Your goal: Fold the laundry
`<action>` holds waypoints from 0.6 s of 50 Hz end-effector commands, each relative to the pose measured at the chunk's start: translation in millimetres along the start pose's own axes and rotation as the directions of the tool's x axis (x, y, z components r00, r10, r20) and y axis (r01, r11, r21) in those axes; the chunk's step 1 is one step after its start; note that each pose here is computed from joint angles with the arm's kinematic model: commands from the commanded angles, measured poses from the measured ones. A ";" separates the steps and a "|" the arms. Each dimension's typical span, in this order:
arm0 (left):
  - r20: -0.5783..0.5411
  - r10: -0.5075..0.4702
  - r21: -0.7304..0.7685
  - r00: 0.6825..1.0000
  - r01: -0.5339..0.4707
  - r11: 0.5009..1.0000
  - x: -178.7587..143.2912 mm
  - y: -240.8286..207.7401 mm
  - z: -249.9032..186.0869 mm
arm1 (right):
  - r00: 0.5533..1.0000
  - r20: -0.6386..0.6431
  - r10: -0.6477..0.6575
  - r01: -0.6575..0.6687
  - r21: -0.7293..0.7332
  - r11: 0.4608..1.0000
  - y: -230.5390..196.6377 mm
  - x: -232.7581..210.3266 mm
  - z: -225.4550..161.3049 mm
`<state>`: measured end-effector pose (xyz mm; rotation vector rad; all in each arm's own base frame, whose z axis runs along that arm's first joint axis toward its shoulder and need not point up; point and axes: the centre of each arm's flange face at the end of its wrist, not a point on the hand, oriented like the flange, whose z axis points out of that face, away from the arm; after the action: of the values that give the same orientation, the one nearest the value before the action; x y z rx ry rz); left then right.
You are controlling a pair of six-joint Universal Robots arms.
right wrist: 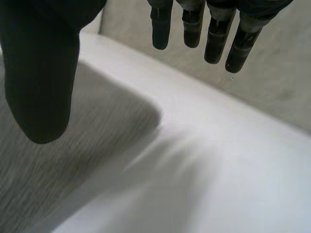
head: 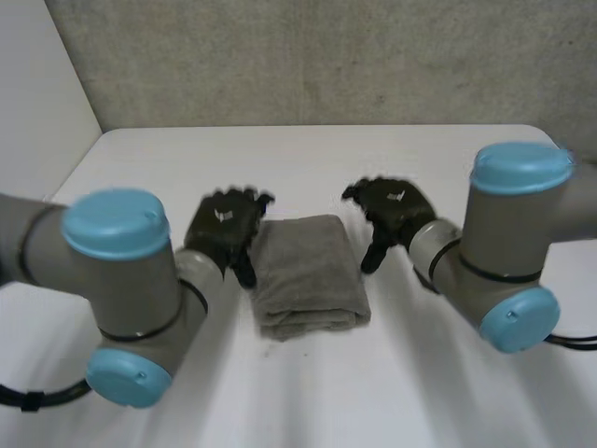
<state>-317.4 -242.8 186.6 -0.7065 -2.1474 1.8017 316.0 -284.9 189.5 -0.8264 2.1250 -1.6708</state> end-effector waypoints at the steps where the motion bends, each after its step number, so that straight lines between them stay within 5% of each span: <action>1: 0.039 -0.033 0.190 0.999 0.025 0.981 -20.4 -90.1 -19.8 | 0.991 -0.132 -0.027 0.051 0.178 0.983 -70.3 28.6 -24.1; 7: 0.117 -0.086 0.239 0.989 0.055 0.969 -59.1 -143.4 -42.7 | 0.979 -0.202 -0.021 0.086 0.322 0.943 -128.0 47.3 -57.2; 13: 0.127 -0.175 0.251 0.976 0.139 0.958 -83.9 -162.1 -61.7 | 0.961 -0.278 0.008 0.084 0.316 0.945 -132.7 58.1 -72.0; 30: 0.063 -0.187 0.193 0.980 0.172 0.966 -78.6 -155.6 -73.6 | 0.958 -0.286 0.035 0.062 0.321 0.945 -140.0 52.5 -96.4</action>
<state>-247.2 -238.1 371.6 -0.3852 -1.9405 1.9606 258.0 -273.6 345.7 -0.5290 1.9562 -2.1713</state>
